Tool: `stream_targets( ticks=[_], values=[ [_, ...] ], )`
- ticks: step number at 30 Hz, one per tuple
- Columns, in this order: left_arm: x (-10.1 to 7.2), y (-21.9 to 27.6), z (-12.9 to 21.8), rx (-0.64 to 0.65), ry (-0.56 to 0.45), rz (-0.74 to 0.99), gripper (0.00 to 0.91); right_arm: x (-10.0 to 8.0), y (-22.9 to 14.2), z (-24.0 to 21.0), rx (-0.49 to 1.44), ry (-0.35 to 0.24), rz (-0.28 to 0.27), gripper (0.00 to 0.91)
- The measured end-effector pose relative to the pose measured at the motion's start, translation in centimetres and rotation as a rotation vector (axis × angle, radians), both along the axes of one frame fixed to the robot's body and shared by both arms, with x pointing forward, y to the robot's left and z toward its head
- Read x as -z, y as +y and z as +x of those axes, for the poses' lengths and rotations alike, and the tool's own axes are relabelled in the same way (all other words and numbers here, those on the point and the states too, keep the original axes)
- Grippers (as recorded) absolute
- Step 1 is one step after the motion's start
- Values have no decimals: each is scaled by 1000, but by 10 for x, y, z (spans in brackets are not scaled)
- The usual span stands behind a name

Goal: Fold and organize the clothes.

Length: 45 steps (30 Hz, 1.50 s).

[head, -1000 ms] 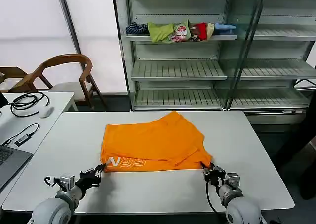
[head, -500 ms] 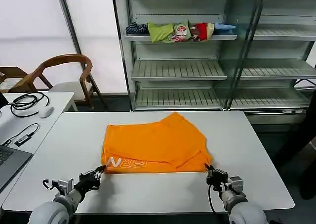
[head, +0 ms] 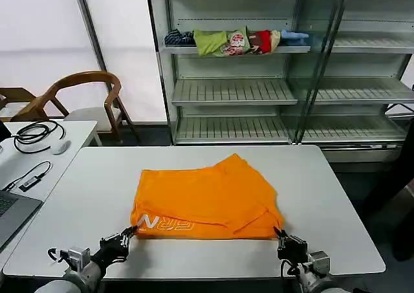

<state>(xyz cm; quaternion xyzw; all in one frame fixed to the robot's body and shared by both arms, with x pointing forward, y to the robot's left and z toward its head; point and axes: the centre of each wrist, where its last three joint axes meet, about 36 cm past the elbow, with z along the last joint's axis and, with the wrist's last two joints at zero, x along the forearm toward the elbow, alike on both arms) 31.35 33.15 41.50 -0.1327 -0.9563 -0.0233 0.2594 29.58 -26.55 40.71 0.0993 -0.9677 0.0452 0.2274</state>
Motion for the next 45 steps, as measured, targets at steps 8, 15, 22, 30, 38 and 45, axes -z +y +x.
stream_targets(
  ticks=[8,15,22,30,38,45],
  values=[
    [-1,-1,-21,9,30,8,20,0,1,-16,-4,13,-8,0],
    [0,0,-31,9,50,21,20,-4,2,-25,-5,12,-16,0],
    [-2,0,-40,12,64,38,907,-3,0,-31,2,11,-29,907],
    [-2,-1,-42,4,53,49,907,-9,-1,-38,4,13,-27,907],
    [-20,2,-31,0,-9,52,907,-29,-9,-38,6,-20,-15,907],
    [-40,9,-20,-7,-56,50,907,-44,-15,-25,32,-64,0,907]
  ],
)
